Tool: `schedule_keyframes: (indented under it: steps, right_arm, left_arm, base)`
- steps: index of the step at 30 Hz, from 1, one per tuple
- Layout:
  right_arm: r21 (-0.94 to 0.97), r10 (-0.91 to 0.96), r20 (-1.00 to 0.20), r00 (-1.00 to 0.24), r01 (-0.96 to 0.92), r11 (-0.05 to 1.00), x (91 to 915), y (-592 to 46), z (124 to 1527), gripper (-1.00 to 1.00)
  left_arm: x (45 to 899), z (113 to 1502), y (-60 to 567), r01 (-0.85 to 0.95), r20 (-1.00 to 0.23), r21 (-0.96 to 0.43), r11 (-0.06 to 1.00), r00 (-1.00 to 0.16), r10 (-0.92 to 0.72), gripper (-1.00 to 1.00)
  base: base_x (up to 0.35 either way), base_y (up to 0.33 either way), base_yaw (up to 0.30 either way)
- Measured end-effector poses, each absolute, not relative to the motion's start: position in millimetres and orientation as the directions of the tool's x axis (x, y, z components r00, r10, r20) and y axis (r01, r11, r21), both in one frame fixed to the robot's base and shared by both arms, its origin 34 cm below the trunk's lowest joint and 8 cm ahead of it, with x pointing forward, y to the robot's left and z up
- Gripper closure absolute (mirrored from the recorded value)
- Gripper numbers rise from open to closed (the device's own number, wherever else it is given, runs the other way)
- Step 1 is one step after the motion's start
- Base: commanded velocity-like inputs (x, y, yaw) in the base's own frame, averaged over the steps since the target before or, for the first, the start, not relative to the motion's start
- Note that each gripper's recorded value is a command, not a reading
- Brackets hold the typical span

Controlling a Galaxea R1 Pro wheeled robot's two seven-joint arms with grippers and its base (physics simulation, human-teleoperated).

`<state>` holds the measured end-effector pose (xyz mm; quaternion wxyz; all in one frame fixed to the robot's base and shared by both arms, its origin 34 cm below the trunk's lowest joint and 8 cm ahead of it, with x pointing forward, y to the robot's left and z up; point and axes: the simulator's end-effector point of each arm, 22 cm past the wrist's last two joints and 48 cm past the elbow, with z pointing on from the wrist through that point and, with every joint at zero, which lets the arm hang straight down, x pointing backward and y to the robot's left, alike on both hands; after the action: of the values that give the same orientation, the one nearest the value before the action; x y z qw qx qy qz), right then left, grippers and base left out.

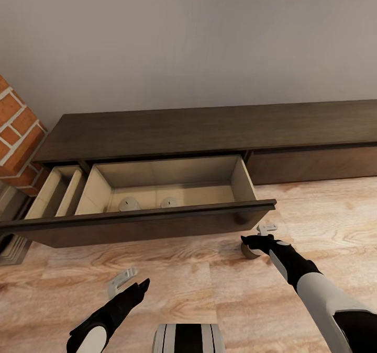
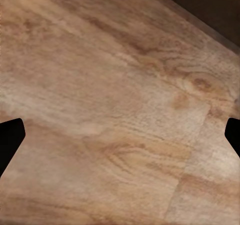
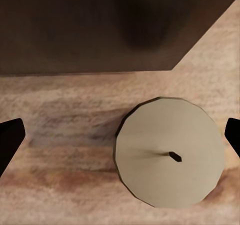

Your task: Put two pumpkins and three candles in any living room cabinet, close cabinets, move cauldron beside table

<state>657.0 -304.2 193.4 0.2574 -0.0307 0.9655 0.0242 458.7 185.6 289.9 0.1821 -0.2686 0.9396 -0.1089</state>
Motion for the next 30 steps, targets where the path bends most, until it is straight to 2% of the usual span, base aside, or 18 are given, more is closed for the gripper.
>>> schedule_keyframes:
  steps: [28, 30]
  right_arm:
    - [-0.012, -0.053, -0.484, -0.873, -0.054, 0.998, 650.5, -339.7, 192.7, -1.00]
    - [-0.001, -0.041, -0.478, -0.877, -0.046, 0.999, 652.4, -332.8, 192.0, -1.00]
  left_arm:
    - [457.7, 289.7, 185.5, -0.465, -0.282, -0.302, 0.832, -0.790, -0.544, -1.00]
    - [449.2, 283.6, 199.0, -0.474, -0.286, -0.266, 0.839, -0.793, -0.538, -1.00]
  base:
    - [0.000, 0.000, 0.000]
    - [0.000, 0.000, 0.000]
